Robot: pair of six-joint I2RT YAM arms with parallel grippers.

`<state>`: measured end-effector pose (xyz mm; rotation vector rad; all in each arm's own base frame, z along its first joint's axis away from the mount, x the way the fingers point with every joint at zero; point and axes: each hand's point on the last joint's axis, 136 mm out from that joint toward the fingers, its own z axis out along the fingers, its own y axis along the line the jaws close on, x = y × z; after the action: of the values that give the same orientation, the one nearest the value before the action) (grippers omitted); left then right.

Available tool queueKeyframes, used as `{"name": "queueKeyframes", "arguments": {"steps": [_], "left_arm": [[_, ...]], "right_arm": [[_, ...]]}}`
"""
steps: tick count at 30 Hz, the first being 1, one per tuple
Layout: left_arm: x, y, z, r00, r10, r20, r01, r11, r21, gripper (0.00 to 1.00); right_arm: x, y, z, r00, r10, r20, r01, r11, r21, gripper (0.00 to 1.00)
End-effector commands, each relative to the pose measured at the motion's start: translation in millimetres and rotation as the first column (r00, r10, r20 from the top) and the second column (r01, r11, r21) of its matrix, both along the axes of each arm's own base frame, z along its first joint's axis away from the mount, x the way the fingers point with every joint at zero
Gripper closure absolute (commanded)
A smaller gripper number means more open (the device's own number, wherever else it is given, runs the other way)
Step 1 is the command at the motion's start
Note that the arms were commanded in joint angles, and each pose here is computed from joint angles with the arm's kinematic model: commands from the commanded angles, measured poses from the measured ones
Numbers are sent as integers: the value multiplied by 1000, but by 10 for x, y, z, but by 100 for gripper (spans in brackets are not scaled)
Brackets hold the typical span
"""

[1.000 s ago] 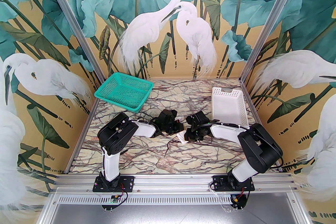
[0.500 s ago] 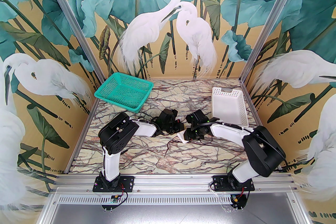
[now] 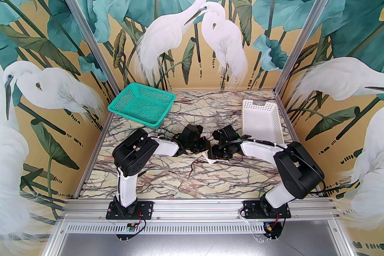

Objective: Place the utensils on the paper napkin and roll it up

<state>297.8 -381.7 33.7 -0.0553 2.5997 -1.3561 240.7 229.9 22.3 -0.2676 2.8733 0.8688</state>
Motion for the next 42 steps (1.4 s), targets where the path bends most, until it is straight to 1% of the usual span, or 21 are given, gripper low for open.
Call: {"name": "queueKeyframes", "arguments": {"steps": [1, 4, 6, 11, 15, 18, 21, 24, 28, 31, 34, 42], "left_arm": [[-22, 48, -138, 1000, 9, -12, -8, 999, 48, 100], [-20, 44, -125, 1000, 8, -12, -8, 999, 44, 100], [-19, 40, -109, 1000, 6, -10, -6, 999, 40, 100], [-17, 42, -63, 1000, 6, 0, -6, 999, 34, 100], [-13, 23, -1, 1000, -2, 9, 1, 1000, 23, 100], [-12, 0, 36, 1000, -9, 14, 9, 1000, 19, 100], [0, -15, 51, 1000, -9, 17, 9, 1000, 18, 100], [5, -29, 57, 1000, -9, 18, 8, 1000, 14, 100], [7, -26, 54, 1000, -6, 17, 6, 1000, 15, 100], [11, -25, 53, 1000, -5, 18, 5, 1000, 15, 100], [16, -30, 61, 1000, -3, 20, 3, 1000, 13, 100], [6, -31, 62, 1000, -7, 18, 7, 1000, 15, 100]], "right_arm": [[52, 75, 4, 1000, 8, 4, -8, 999, 33, 57], [57, 74, -29, 1000, 10, 0, -10, 1000, 28, 62], [46, 65, -56, 1000, 11, -7, -11, 1000, 21, 64], [2, -41, -179, 1000, 4, -25, -5, 999, -43, 71], [-54, -72, -244, 999, 11, -44, -13, 998, -58, 75], [-115, -46, -259, 998, 23, -61, -25, 999, -34, 74], [-112, 15, -178, 998, 28, -50, -27, 1000, 15, 70], [-35, 19, -32, 1000, 10, -8, -10, 999, 43, 68], [116, -88, 158, 996, -51, 67, 46, 996, 78, 62], [146, -77, 224, 995, -60, 82, 50, 991, 122, 59], [143, -32, 204, 996, -58, 68, 47, 988, 149, 58], [138, 28, 75, 998, -53, 42, 45, 986, 162, 58]]}}
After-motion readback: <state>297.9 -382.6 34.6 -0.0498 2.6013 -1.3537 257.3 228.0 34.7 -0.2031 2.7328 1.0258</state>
